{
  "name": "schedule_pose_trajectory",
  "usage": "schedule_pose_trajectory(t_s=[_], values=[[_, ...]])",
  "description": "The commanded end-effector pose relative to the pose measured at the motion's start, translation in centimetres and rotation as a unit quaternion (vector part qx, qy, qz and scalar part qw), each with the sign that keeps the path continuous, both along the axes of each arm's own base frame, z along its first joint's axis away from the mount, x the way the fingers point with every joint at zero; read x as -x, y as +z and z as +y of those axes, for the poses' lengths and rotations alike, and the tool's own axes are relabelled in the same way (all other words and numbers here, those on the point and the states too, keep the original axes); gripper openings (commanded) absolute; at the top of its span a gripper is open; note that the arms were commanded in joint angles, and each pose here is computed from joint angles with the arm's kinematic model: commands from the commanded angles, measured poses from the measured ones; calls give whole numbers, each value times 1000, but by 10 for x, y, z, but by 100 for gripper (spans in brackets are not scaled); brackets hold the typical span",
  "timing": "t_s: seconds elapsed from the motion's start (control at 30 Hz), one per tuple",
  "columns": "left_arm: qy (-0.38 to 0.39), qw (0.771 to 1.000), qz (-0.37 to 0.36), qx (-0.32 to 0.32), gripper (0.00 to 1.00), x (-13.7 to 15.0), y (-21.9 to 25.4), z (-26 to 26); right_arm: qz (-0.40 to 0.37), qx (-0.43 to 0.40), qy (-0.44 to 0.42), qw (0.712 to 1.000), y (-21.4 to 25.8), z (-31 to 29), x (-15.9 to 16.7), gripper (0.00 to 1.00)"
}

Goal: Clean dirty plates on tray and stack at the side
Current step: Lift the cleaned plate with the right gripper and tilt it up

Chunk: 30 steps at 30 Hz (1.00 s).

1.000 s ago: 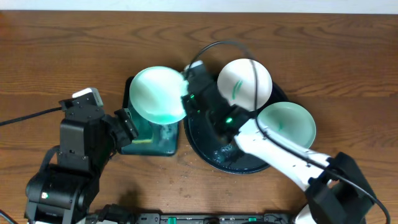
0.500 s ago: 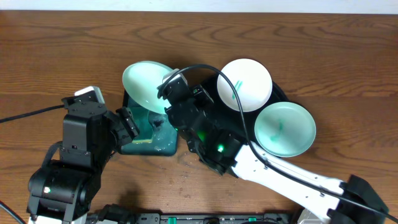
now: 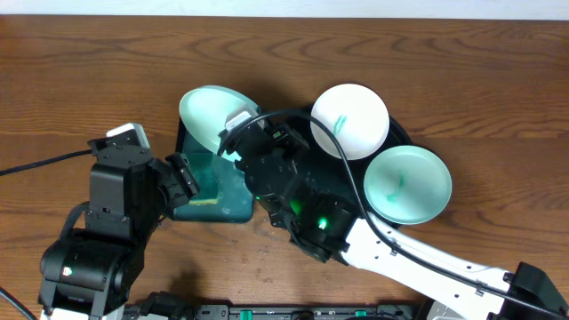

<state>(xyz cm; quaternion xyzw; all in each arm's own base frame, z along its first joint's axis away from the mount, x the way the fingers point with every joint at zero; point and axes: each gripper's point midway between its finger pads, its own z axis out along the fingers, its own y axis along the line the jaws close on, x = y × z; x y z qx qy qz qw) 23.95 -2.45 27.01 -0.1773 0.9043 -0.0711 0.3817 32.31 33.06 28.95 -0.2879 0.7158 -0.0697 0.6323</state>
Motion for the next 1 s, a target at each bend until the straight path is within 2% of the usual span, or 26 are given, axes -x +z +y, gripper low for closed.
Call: schedule_pose_trajectory(t_s=[0.0, 0.47, 0.97], values=[[-1, 1000, -8, 0, 79, 0, 7, 1, -11, -1, -4, 1000, 11, 0, 2, 1], [-1, 1000, -8, 0, 79, 0, 7, 1, -1, 32, 14, 999, -10, 11, 0, 1], [-1, 1000, -8, 0, 79, 0, 7, 1, -10, 52, 29, 998, -8, 15, 1, 1]])
